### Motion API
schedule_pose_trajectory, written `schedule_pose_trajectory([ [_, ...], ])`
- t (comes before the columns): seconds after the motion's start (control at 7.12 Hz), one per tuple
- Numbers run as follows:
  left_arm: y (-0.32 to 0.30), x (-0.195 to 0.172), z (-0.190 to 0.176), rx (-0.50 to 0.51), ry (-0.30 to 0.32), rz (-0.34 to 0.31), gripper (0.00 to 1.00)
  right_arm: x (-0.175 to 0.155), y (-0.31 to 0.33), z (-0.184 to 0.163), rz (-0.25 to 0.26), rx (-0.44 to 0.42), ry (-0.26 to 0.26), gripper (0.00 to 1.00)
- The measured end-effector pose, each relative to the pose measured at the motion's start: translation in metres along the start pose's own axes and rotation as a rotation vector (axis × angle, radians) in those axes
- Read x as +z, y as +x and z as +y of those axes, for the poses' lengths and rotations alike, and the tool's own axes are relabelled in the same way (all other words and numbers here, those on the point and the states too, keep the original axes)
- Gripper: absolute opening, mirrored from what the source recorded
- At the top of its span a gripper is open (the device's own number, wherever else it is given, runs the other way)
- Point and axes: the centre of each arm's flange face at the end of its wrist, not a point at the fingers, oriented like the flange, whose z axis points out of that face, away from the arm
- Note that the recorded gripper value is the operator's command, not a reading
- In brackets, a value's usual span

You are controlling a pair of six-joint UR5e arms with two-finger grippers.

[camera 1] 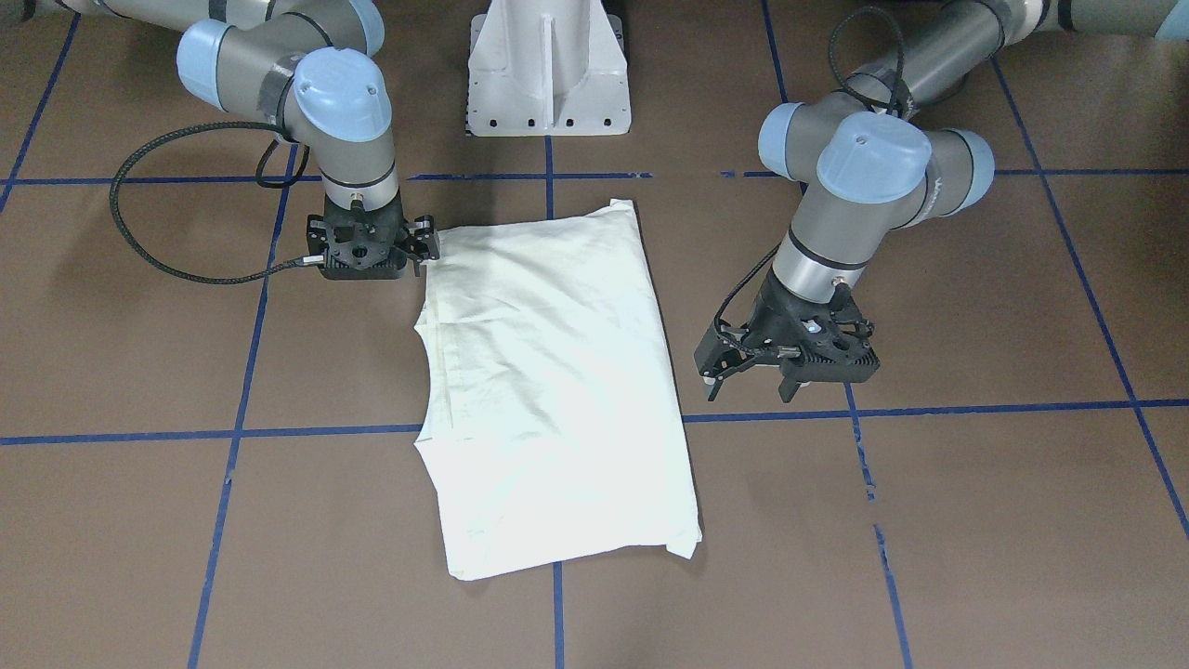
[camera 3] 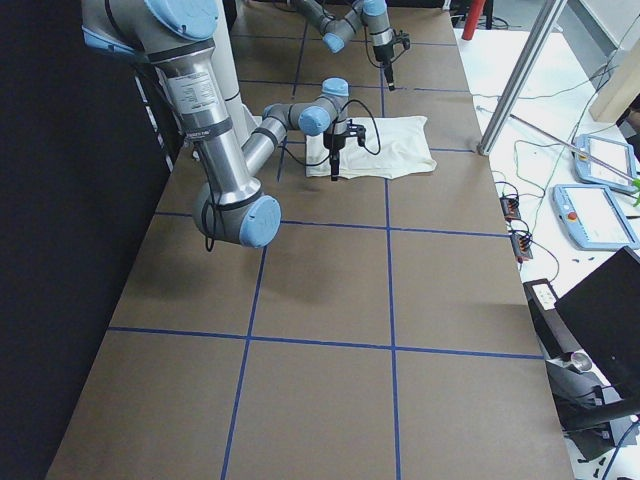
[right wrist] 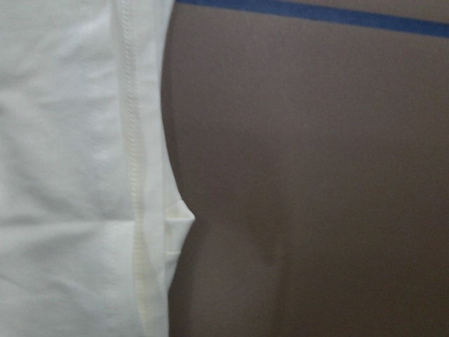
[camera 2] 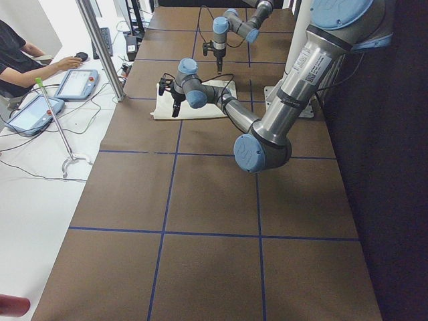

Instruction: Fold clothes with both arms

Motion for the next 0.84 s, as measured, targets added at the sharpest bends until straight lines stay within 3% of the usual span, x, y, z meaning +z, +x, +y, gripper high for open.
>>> schedule_pose_trajectory([
  [0.28,0.024,0.0,0.038,-0.158,-0.119,0.058,1.0,-0.046,-0.011,-0.009,-0.116,0.004,0.057,1.0],
  [0.42,0.045,-0.005,0.08,-0.259,-0.181,0.082,1.0,-0.058,-0.011,-0.01,-0.162,0.014,0.058,1.0],
  [0.56,0.061,-0.007,0.127,-0.344,-0.228,0.077,0.97,-0.063,-0.01,-0.012,-0.188,0.022,0.053,1.0],
  [0.84,0.088,0.003,0.218,-0.482,-0.252,-0.019,0.86,-0.068,-0.01,-0.012,-0.214,0.043,0.05,1.0],
])
